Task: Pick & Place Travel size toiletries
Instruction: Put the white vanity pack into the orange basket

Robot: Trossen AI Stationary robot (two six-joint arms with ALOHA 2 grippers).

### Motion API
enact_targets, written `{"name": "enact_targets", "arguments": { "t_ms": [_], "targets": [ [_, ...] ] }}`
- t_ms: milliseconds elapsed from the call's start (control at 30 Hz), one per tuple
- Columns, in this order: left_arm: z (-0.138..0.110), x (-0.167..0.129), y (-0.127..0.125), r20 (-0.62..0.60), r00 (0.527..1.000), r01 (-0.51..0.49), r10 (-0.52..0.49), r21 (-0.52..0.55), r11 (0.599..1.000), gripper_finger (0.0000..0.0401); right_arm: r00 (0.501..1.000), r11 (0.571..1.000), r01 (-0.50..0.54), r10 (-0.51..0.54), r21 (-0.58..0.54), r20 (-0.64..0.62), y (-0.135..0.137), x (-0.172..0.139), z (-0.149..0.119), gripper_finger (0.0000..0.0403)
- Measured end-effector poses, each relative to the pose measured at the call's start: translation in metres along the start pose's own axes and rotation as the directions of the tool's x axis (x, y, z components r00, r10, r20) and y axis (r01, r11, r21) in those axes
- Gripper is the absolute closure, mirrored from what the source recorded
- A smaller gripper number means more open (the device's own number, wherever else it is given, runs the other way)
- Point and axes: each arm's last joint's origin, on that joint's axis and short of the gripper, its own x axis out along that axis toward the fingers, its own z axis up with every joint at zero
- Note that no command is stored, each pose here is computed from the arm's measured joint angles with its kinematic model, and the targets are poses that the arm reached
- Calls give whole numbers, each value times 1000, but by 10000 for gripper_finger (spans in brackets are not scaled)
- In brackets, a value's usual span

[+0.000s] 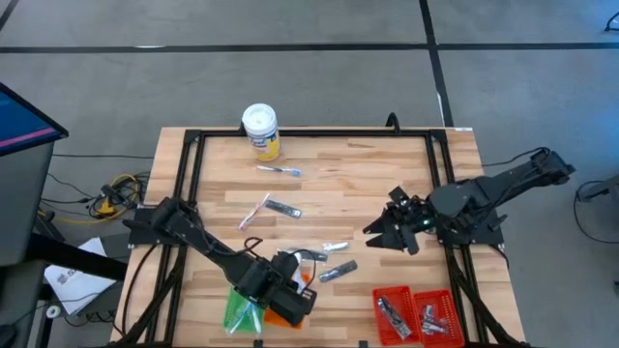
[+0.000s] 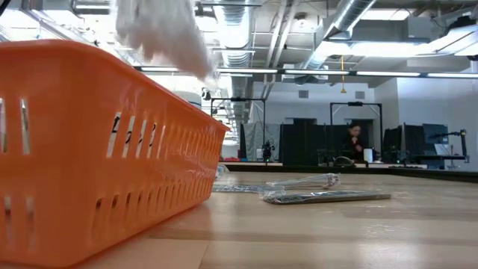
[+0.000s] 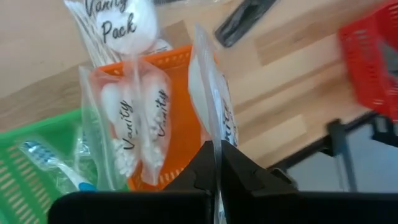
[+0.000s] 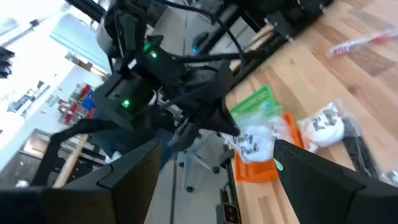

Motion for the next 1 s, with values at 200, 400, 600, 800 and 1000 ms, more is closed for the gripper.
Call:
{"name": "enact_targets", "arguments": {
  "t_ms": [200,400,600,800,1000],
  "targets": [
    [-4,23,-3,-6,998,-58,58,11,998,401,1000,1000,17,-17,5,-13,-2,6,-2,101],
    [-4,28,-3,-2,997,-77,77,14,997,401,1000,1000,15,-15,5,-11,-2,6,-2,101],
    [-5,28,-2,10,997,-81,81,30,996,401,1000,1000,15,-15,5,-12,-2,6,-2,101],
    [-12,26,-1,5,997,-78,78,46,996,401,1000,1000,15,-15,5,-12,-2,6,-2,101],
    [-12,26,-1,6,997,-81,80,45,996,401,1000,1000,15,-15,5,-12,-2,6,-2,101]
  ]
}}
